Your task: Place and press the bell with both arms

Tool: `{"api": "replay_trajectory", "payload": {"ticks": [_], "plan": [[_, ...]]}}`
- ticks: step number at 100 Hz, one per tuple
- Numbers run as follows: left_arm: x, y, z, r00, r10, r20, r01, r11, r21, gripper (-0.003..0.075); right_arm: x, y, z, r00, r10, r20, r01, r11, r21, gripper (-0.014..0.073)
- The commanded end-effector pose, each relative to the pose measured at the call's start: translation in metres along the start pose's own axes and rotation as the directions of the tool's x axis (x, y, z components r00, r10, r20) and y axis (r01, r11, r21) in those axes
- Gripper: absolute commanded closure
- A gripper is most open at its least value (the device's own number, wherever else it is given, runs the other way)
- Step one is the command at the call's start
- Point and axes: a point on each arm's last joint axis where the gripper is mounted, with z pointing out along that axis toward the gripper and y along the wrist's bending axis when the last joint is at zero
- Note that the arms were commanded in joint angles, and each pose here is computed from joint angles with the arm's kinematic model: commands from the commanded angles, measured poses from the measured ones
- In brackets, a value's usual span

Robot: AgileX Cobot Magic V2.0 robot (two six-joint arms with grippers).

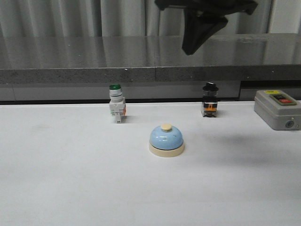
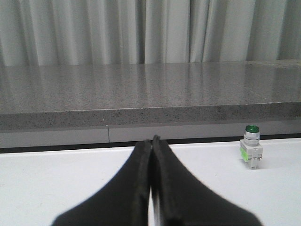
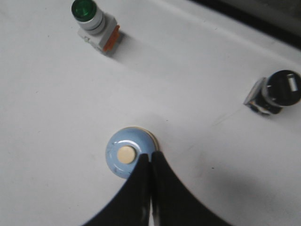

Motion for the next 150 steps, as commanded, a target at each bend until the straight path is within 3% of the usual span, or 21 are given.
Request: {"api": "replay_trajectory", "payload": {"ticks": [1, 21, 44, 95, 116, 150], "plan": [[0.005, 0.0, -0.001, 0.997, -0.006, 0.074, 0.006, 1.0, 0.007, 0.0741, -0.005, -0.008, -0.048, 0.984, -0.01, 0.178, 0.005, 1.0, 0.028, 0.0664], [0.005, 0.0, -0.001, 0.997, -0.006, 0.074, 0.006, 1.0, 0.007, 0.0741, 0.035, -0.033, -0.084, 0.958, 0.038, 0.285, -0.063, 0.995, 0.078, 0.0664], [0.005, 0.0, -0.001, 0.997, -0.006, 0.074, 0.006, 1.0, 0.007, 0.0741, 0.096, -0.053, -0.121, 0.897, 0.078, 0.435, -0.156, 0.977, 0.145, 0.0664], [0.005, 0.0, -0.001, 0.997, -0.006, 0.074, 0.006, 1.0, 0.007, 0.0741, 0.211, -0.032, -0.169, 0.715, 0.014, 0.699, -0.171, 0.973, 0.156, 0.0664], [0.005, 0.0, -0.001, 0.997, -0.006, 0.074, 0.006, 1.0, 0.007, 0.0741, 0.226, -0.027, -0.184, 0.678, 0.0, 0.735, -0.169, 0.973, 0.155, 0.0664], [0.005, 0.0, -0.001, 0.997, -0.006, 0.074, 0.006, 1.0, 0.007, 0.0741, 0.226, -0.027, -0.184, 0.68, 0.001, 0.733, -0.169, 0.973, 0.155, 0.0664]]}}
